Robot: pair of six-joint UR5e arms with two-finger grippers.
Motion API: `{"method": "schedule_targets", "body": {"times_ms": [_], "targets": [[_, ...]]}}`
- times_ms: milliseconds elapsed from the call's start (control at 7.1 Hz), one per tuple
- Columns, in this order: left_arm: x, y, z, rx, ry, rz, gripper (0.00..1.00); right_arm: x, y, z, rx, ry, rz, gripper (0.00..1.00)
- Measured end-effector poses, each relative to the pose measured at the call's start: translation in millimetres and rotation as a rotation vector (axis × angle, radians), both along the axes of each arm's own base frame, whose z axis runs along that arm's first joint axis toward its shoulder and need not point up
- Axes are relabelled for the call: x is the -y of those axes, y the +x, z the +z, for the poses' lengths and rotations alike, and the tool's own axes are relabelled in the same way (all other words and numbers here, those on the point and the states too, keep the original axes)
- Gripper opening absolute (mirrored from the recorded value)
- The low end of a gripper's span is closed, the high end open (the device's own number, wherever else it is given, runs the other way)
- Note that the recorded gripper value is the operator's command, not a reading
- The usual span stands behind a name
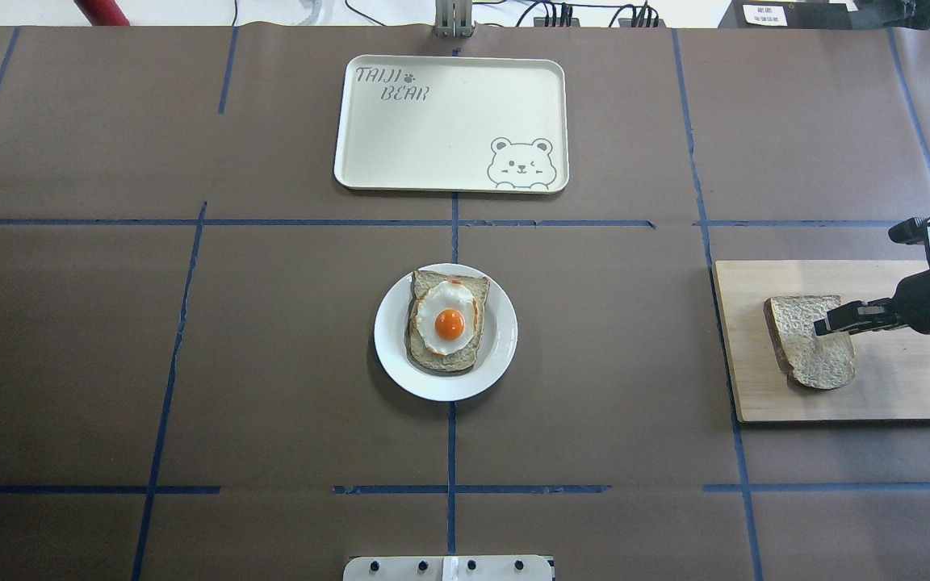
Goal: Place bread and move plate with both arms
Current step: 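Move the right gripper over the bread slice on the bamboo board and grasp it, then lift the bread slice with the right gripper and carry it over the plate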
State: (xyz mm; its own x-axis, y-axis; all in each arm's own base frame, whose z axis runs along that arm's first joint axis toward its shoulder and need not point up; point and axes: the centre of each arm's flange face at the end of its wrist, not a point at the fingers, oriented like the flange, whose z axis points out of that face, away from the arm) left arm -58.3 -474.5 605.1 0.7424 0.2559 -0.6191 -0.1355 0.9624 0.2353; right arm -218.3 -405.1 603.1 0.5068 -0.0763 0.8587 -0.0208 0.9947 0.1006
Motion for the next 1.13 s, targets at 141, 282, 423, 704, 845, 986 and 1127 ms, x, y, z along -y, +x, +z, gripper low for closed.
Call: {"method": "schedule_targets", "body": {"times_ms": [141, 282, 423, 704, 845, 986, 1127], "targets": [[0, 0, 0, 0.000, -0.001, 0.000, 1.00, -1, -2, 0, 0.000, 0.001, -0.005, 0.18], [0, 0, 1, 0.000, -0.001, 0.000, 1.00, -2, -4, 0, 0.000, 0.005, -0.012, 0.02], [0, 0, 1, 0.000, -0.002, 0.000, 1.00, -4, -7, -1, 0.001, 0.012, -0.021, 0.00], [0, 0, 0, 0.000, -0.001, 0.000, 1.00, -6, -9, -5, 0.006, 0.023, -0.032, 0.00], [0, 0, 0, 0.000, 0.001, 0.000, 1.00, -7, -9, -10, 0.016, 0.028, -0.038, 0.00], [0, 0, -1, 0.000, 0.002, 0.000, 1.00, -7, -9, -15, 0.025, 0.031, -0.045, 0.00], [1, 0, -1, 0.000, 0.002, 0.000, 1.00, -8, -9, -21, 0.035, 0.036, -0.050, 0.00]]}}
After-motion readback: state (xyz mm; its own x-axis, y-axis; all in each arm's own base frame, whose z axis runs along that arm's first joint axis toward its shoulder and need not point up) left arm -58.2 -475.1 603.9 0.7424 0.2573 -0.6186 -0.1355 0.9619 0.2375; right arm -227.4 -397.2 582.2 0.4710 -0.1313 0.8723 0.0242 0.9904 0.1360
